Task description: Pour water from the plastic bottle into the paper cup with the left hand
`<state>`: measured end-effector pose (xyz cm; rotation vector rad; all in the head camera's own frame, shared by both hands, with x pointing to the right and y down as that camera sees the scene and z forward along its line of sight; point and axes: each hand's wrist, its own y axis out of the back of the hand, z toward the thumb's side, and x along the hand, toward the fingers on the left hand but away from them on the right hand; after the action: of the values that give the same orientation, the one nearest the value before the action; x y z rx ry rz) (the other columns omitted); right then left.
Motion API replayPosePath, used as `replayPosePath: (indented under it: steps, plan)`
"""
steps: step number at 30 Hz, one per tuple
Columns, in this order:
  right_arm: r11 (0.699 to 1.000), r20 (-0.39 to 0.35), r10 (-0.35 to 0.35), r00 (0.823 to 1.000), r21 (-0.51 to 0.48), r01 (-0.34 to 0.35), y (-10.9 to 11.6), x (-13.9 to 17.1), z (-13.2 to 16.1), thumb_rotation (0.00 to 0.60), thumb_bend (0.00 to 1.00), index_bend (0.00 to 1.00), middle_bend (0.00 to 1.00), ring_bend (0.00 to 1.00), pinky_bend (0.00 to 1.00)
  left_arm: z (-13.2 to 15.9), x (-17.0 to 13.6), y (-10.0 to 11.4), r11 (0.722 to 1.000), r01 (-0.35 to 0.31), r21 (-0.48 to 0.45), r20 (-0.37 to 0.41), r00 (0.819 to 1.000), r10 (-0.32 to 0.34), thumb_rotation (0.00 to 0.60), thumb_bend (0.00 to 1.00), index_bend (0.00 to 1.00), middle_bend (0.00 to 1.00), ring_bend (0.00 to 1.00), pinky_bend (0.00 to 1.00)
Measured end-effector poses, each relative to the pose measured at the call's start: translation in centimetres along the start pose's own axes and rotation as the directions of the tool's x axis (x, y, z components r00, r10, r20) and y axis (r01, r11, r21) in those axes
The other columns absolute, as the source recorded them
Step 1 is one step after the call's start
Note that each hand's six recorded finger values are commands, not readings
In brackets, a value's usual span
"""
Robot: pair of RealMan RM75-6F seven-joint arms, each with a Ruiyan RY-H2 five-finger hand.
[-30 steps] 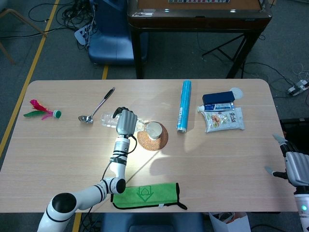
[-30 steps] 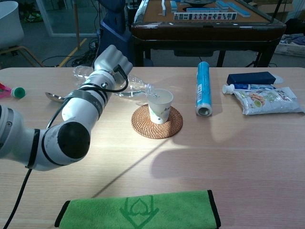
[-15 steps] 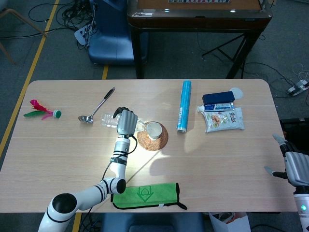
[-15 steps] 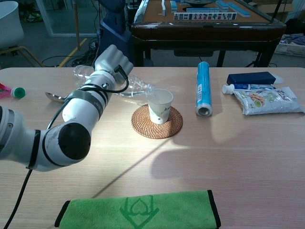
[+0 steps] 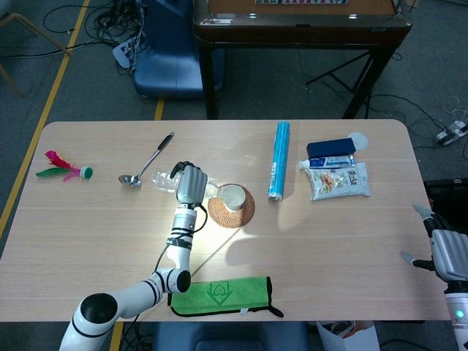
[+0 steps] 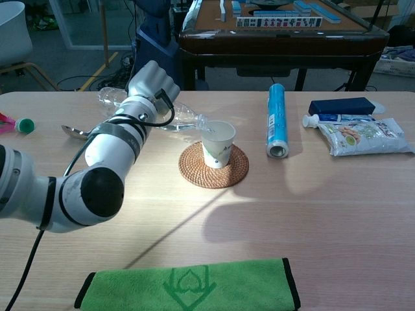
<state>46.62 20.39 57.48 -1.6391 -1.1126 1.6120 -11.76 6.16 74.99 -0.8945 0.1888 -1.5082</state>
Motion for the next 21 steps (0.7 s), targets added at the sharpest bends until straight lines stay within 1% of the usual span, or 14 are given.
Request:
replayPosePath:
  steps: [6,12,17,21]
  plan:
    - [1.0,0.001,-0.001,1.0,0.0,0.001,0.0,0.0,0.0,0.6,0.0,0.12,0.18,0.16,0.4,-0.2,0.0,-0.3,0.999,0.023,-0.03,-0.014,1.0,-0.023,0.6,0.02,0.64,0.67,0.59,0.63]
    - [1.0,0.001,0.002,1.0,0.002,-0.002,-0.1,0.0,0.0,0.6,0.0,0.12,0.18,0.16,0.4,-0.3,-0.1,-1.0,0.987,0.093,-0.131,-0.022,0.995,-0.097,0.6,0.02,0.64,0.68,0.59,0.63]
    - [1.0,0.002,0.005,1.0,0.003,-0.005,-0.2,0.0,0.0,0.6,0.0,0.12,0.18,0.16,0.4,-0.1,-0.5,-1.8,0.964,0.166,-0.206,-0.018,0.985,-0.173,0.6,0.02,0.64,0.68,0.59,0.63]
    - [1.0,0.003,0.005,1.0,0.004,-0.005,-0.2,0.0,-0.1,0.6,0.0,0.12,0.18,0.16,0.4,0.0,-0.9,-2.5,0.931,0.227,-0.285,-0.007,0.971,-0.239,0.6,0.02,0.64,0.68,0.59,0.63]
